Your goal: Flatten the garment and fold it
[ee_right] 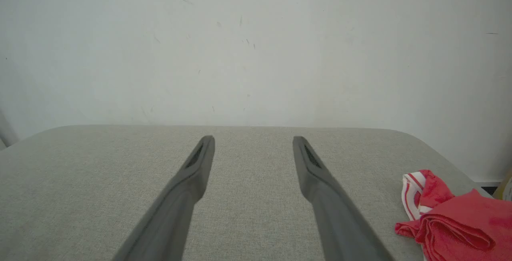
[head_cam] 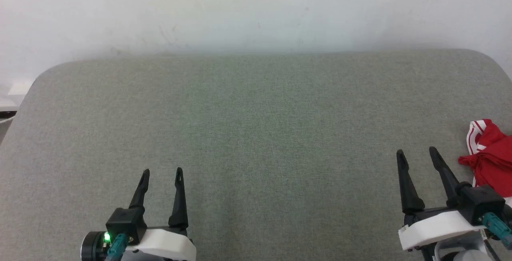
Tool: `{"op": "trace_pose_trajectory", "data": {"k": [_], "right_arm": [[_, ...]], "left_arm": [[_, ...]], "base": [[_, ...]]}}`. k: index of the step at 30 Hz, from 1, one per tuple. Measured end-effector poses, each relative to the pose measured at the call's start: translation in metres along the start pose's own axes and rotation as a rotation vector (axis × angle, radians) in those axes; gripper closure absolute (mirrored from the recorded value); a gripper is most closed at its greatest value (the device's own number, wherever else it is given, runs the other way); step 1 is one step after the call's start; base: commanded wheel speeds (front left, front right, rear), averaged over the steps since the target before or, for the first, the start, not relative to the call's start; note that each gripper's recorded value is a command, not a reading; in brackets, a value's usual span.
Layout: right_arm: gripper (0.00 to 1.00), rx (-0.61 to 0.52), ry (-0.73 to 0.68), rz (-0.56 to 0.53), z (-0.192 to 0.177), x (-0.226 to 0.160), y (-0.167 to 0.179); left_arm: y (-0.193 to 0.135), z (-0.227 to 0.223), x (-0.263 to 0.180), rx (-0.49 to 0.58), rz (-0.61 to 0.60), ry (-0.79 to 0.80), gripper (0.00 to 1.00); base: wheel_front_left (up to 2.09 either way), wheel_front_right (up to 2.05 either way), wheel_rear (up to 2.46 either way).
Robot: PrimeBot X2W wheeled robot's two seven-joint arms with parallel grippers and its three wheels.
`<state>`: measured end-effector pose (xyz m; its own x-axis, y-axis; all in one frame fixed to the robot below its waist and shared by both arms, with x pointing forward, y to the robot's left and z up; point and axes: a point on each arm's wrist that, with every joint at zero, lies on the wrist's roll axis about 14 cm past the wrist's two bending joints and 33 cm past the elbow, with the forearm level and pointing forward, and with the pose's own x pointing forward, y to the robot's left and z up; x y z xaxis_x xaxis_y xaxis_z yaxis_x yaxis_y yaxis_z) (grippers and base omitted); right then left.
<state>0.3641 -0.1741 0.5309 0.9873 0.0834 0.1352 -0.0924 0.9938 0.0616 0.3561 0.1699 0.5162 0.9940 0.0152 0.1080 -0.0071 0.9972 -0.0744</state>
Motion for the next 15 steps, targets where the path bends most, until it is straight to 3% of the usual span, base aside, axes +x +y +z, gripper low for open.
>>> {"op": "trace_pose_trajectory", "data": {"k": [4, 5, 15], "right_arm": [[0.00, 0.000, 0.000, -0.007, -0.0002, 0.0000, -0.0025], [1.00, -0.001, 0.002, -0.008, -0.0004, 0.0001, -0.0028], [1.00, -0.002, 0.013, -0.009, -0.0018, 0.0000, -0.0033]], "left_arm": [[-0.0023, 0.0013, 0.0003, -0.012, -0.008, -0.004, 0.00], [-0.0019, 0.0009, 0.0003, -0.011, -0.007, -0.002, 1.00], [-0.0012, -0.0006, 0.0005, -0.009, -0.005, 0.009, 1.00]], "base": [[0.00, 0.00, 0.00], [0.00, 0.00, 0.00], [0.00, 0.00, 0.00]]}}
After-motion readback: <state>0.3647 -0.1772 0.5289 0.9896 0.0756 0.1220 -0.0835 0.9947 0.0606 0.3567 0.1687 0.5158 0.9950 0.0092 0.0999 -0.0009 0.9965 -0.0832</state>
